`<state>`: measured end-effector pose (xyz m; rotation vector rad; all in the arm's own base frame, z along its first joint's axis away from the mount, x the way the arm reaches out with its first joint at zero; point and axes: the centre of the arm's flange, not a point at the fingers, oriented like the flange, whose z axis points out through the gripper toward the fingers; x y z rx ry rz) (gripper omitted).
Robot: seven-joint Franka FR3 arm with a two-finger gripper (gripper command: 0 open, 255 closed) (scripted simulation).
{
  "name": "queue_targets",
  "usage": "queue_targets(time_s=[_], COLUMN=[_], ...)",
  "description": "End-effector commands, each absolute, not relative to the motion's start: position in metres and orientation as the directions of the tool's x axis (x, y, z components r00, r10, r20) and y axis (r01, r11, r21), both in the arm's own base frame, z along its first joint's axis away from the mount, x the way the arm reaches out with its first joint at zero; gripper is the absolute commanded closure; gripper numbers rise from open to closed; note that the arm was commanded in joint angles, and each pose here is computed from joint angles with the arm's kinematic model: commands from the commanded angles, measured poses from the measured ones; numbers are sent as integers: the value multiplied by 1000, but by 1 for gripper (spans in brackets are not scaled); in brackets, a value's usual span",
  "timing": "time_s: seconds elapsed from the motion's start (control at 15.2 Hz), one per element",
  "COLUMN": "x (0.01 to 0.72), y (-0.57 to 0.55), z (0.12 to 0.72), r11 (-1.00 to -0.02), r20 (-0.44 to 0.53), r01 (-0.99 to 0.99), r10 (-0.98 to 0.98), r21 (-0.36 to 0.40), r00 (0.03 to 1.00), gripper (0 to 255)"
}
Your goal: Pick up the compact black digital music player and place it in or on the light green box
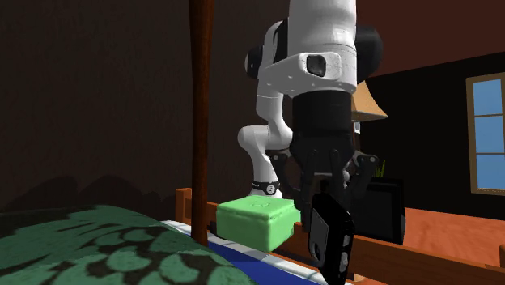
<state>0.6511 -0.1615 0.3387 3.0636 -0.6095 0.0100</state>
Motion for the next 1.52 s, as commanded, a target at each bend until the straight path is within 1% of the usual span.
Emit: queue_targets(time_s=[0.0,0.99,1.45], x=[651,651,560], y=[-162,-162,-152], z=[350,428,434], r11=[-924,-924,-924], r20=[10,10,10], r01=[-383,-383,-383], r10=[-383,-383,-383], r21=[16,16,16], r00=[924,924,924], gripper=[255,255,255])
